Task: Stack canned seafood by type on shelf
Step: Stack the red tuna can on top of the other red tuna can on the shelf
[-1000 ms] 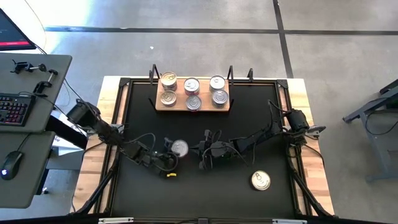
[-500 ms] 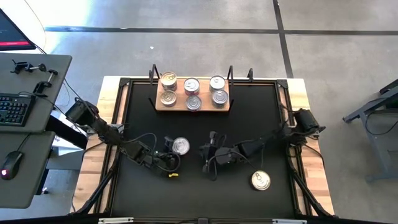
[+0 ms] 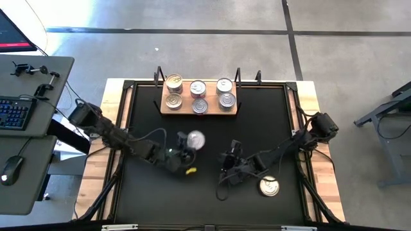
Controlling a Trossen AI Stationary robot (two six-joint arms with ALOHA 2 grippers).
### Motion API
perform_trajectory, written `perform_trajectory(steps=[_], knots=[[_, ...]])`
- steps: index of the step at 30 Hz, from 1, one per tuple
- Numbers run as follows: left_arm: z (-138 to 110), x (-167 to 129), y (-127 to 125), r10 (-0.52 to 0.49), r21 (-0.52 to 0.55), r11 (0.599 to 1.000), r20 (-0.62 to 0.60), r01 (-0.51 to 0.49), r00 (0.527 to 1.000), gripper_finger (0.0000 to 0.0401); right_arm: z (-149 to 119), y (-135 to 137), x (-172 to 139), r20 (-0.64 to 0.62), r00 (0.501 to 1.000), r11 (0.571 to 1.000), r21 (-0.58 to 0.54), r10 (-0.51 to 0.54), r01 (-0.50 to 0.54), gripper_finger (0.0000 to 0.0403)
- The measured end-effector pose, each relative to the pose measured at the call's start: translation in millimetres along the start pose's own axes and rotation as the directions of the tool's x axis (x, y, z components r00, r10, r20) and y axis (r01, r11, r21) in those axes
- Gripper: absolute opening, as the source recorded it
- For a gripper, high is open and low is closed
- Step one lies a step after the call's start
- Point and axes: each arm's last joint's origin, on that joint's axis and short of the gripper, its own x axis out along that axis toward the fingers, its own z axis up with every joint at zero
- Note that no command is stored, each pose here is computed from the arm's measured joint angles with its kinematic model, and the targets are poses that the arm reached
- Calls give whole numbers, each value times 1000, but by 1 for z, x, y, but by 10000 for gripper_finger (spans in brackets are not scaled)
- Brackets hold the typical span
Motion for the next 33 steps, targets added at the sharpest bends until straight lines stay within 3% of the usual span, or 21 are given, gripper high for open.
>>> perform_trajectory(steps=[7,16,22,33], knots=[[-5,38,72,109,-41,993,-80,-113,991,0,-5,1,-5,8,996,996,11,-89,89,14],[-51,72,152,67,-219,972,-76,-82,995,0,-4,-1,-4,7,995,995,15,-96,95,14],[-73,78,168,-9,-306,952,-55,-8,998,0,-4,-1,-3,7,995,995,13,-96,96,14],[-78,78,165,-51,-303,953,-93,20,994,12,-3,-4,-1,4,994,994,22,-105,105,14]])
